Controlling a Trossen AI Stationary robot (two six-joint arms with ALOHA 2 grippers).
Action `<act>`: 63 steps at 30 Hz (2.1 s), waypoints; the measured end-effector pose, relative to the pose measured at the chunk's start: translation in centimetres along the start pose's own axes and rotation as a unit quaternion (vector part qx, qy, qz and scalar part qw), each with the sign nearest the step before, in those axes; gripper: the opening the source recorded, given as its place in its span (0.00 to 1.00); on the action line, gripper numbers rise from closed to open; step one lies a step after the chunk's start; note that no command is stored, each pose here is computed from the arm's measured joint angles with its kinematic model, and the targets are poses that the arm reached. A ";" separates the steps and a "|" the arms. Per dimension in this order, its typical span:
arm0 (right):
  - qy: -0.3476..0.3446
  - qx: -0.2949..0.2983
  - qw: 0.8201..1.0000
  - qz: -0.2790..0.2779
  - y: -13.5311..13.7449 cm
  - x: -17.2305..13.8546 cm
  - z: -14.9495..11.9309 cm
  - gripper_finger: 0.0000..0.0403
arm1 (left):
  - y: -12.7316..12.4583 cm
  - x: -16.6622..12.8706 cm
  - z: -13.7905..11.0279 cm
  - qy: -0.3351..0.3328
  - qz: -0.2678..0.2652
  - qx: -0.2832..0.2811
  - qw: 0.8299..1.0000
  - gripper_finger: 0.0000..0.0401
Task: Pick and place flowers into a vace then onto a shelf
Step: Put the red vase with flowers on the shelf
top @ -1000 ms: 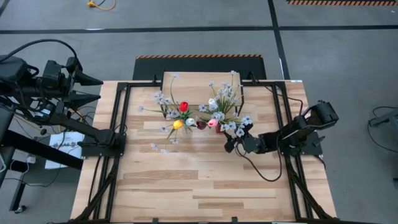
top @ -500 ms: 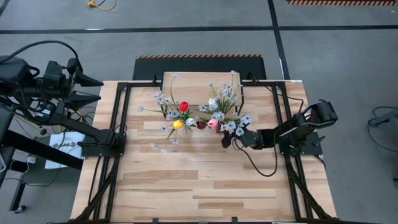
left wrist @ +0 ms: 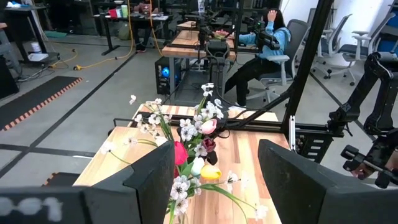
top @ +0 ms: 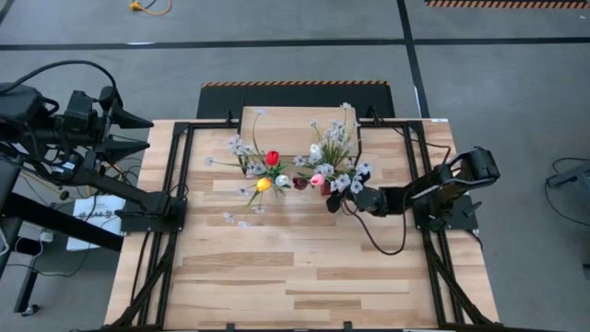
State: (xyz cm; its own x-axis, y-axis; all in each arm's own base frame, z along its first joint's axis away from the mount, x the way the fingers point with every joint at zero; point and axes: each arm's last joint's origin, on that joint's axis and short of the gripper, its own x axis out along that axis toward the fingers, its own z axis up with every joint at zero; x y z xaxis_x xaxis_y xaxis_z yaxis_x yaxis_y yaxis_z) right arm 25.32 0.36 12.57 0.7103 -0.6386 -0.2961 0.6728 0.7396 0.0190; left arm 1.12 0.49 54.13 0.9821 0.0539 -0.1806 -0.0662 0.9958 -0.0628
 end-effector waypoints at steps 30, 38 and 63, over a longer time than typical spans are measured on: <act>0.006 0.004 1.000 0.014 -0.2 0.3 0.1 0.29 | 0.0 0.0 -0.1 0.003 0.001 0.001 1.000 0.55; -0.002 0.011 1.000 0.013 -0.2 0.3 0.3 0.30 | 0.0 0.0 -0.2 0.009 0.001 0.002 1.000 0.55; -0.055 -0.020 0.997 0.042 2.7 -1.4 1.7 0.29 | 0.0 0.0 -0.2 0.009 0.001 0.002 1.000 0.55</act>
State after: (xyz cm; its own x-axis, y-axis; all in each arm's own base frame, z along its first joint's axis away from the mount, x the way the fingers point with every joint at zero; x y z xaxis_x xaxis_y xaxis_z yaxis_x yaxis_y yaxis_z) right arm 26.46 2.92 14.70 0.7837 -0.5920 -0.1881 0.6028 0.7979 -0.0001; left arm 1.08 0.50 53.95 0.9785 0.0554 -0.1989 -0.0681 0.9960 -0.0578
